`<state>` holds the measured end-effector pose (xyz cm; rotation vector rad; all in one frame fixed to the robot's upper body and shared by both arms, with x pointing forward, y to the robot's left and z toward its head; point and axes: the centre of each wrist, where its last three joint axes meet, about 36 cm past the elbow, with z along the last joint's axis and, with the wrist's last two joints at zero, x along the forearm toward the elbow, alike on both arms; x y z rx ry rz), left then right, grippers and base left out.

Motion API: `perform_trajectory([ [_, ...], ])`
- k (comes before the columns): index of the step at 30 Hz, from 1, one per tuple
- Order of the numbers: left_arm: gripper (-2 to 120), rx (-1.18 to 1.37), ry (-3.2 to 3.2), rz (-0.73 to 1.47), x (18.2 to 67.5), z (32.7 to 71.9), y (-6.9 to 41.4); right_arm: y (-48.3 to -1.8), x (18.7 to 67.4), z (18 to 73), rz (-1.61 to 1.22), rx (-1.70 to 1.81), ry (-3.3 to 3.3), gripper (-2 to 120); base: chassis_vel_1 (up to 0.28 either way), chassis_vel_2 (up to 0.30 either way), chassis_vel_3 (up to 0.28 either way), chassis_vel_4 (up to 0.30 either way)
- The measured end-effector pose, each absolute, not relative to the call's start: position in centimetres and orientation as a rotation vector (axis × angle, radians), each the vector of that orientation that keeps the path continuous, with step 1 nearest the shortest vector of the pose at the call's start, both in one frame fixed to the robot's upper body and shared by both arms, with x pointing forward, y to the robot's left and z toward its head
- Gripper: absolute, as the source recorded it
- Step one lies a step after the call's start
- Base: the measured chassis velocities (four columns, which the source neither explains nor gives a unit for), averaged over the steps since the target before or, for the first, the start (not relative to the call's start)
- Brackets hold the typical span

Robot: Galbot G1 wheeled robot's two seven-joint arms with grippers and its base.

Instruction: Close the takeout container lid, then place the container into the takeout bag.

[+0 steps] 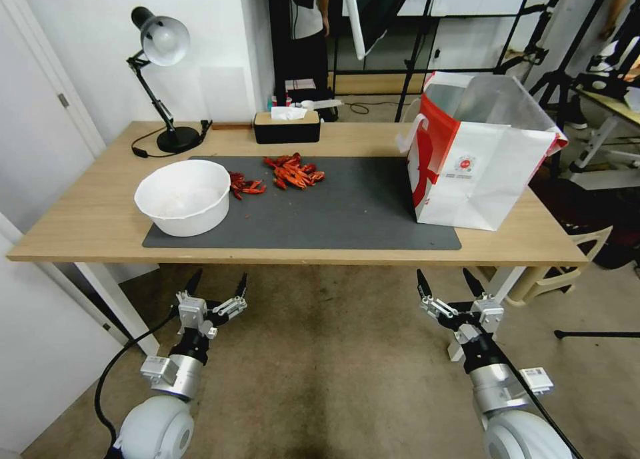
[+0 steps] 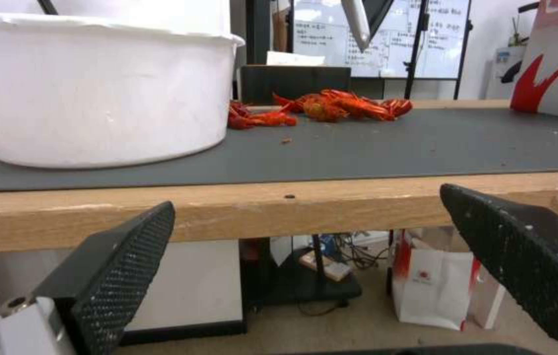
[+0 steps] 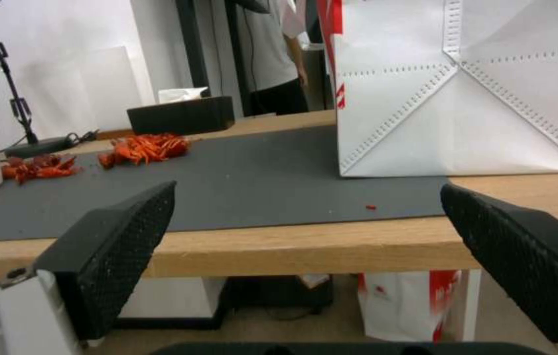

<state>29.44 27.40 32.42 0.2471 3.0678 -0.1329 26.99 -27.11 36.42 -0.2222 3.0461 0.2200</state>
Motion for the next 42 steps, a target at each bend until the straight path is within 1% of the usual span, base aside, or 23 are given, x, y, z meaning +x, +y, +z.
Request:
perform_trajectory([
  [42, 100, 0.248, 3.070, -0.133, 29.45, 32.41, 27.39, -27.15, 27.12, 36.56, 0.224, -0.222, 3.046, 100, 0.000, 0.000, 0.000, 0.000],
])
